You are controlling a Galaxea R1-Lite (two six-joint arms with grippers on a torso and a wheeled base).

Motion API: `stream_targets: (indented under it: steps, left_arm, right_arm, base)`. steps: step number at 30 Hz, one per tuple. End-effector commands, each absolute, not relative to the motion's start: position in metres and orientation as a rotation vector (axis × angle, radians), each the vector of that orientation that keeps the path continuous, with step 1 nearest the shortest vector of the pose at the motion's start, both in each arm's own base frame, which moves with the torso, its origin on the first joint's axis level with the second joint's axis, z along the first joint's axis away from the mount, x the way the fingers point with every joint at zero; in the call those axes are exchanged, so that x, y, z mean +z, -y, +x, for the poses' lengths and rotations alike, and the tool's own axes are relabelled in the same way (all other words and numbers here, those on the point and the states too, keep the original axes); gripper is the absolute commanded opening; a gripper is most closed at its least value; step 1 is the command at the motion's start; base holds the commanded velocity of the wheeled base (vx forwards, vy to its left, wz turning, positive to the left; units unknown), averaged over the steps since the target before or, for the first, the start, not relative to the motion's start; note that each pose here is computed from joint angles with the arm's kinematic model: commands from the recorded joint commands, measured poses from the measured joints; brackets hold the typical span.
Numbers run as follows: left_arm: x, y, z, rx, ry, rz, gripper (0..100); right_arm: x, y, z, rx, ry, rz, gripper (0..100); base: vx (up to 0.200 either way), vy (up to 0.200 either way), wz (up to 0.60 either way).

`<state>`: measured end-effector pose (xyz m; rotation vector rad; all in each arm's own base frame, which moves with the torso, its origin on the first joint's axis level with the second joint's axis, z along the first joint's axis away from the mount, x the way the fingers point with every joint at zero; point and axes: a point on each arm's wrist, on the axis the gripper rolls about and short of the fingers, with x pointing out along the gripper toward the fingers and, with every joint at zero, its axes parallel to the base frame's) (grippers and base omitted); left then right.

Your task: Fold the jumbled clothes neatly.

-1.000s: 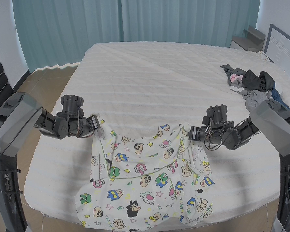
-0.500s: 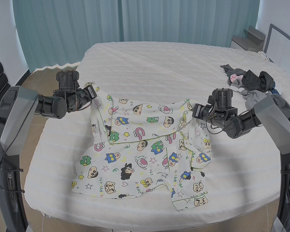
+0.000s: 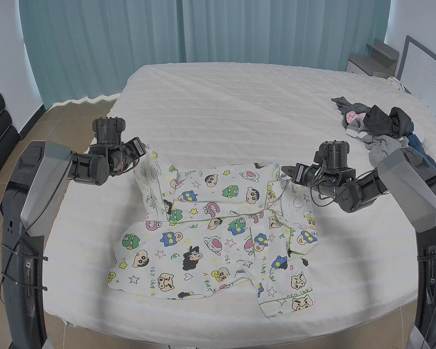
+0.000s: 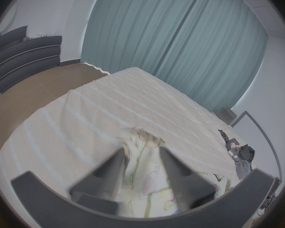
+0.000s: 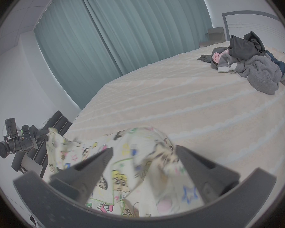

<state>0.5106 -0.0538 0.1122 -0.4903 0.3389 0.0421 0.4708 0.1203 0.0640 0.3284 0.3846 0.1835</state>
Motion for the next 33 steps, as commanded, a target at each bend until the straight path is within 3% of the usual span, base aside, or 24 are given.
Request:
stream_targets:
  steps: [1, 5, 8, 12, 18, 22, 33]
  left_arm:
    - [0.098, 0.051, 0.52, 0.071, -0.342, -0.486, 100]
    - [0.099, 0.048, 0.517, 0.088, -0.384, -0.477, 100]
    - [0.136, 0.04, 0.494, 0.116, -0.5, -0.477, 100]
    - [0.182, 0.028, 0.467, 0.119, -0.493, -0.507, 100]
    - [0.222, 0.019, 0.418, 0.09, -0.494, -0.616, 100]
    - [0.223, 0.02, 0.39, 0.028, -0.555, -0.625, 100]
    - [0.194, 0.021, 0.378, 0.04, -0.641, -0.589, 100]
  right_arm:
    - [0.058, -0.111, 0.467, 0.154, -0.41, 0.313, 100]
    - [0.059, -0.102, 0.46, 0.13, -0.425, 0.307, 100]
    - [0.071, -0.096, 0.437, 0.123, -0.445, 0.31, 100]
    - [0.096, -0.092, 0.396, 0.143, -0.437, 0.314, 100]
    - [0.103, -0.093, 0.344, 0.174, -0.483, 0.307, 100]
    - [0.099, -0.093, 0.323, 0.183, -0.507, 0.298, 100]
    - [0.092, -0.095, 0.304, 0.198, -0.535, 0.289, 100]
  base:
    - [0.0, 0.0, 0.0]
    - [0.0, 0.0, 0.0]
    - [0.0, 0.0, 0.0]
    - [0.0, 0.0, 0.0]
    - [0.033, 0.0, 0.0]
    - [0.2, 0.0, 0.0]
    - [0.182, 0.0, 0.0]
